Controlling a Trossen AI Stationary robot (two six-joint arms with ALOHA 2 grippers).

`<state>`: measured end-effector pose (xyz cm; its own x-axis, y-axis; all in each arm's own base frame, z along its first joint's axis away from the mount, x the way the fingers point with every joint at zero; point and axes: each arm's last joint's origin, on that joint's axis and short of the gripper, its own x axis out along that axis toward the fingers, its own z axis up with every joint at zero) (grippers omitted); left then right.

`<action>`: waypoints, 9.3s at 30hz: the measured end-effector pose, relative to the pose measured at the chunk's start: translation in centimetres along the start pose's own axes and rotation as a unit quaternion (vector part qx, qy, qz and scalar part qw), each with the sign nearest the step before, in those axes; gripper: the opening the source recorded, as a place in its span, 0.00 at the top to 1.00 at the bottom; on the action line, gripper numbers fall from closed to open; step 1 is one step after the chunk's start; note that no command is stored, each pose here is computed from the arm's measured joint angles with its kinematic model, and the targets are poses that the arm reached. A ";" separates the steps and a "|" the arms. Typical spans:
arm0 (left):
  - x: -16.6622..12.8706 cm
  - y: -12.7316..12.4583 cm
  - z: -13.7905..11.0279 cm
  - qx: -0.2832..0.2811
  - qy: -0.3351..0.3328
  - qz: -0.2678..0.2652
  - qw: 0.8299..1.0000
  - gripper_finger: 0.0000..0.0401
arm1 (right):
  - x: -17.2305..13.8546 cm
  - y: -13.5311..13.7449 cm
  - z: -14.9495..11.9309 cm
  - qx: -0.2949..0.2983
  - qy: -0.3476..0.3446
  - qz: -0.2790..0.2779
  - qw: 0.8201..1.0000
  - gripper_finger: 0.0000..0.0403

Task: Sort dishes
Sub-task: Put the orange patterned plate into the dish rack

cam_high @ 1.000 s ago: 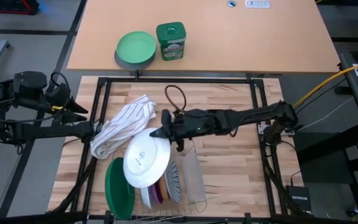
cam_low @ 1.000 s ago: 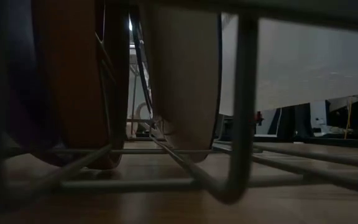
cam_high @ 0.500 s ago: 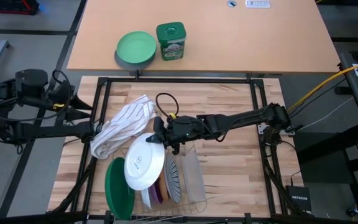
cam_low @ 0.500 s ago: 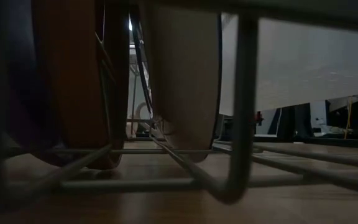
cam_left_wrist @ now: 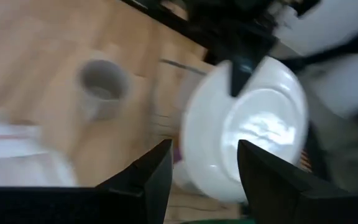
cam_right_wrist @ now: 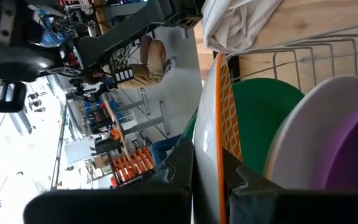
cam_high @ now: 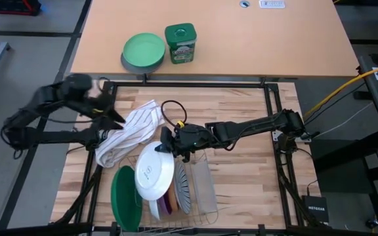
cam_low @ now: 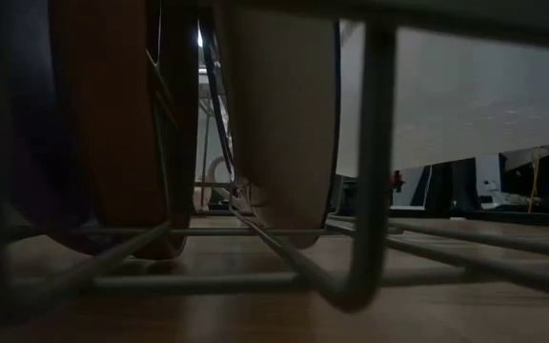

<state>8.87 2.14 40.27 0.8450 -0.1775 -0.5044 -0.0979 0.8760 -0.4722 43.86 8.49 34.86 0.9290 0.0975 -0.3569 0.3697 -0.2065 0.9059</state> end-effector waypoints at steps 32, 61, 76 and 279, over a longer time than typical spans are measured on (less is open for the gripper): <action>14.3 7.4 2.7 0.084 0.112 -0.297 0.944 0.58 | 0.0 0.0 -0.2 -0.114 -0.012 0.007 0.993 0.96; 13.5 7.8 3.5 0.060 0.076 -0.359 0.928 0.58 | -0.2 0.9 -1.0 -0.156 -0.015 0.061 0.986 0.96; 14.4 5.8 2.9 0.061 0.110 -0.403 0.907 0.58 | -0.3 1.3 -1.0 -0.173 -0.035 0.079 0.981 0.96; 21.7 -3.3 -6.9 0.468 0.240 -0.413 0.743 0.64 | -4.2 1.3 -7.4 -0.107 0.153 0.076 0.979 0.80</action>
<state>23.88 -7.68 25.89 0.1054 -0.7711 -0.6280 0.9490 0.2667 -0.1682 40.31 14.97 39.24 0.9128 0.3761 -0.1589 0.1860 -0.0366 0.9819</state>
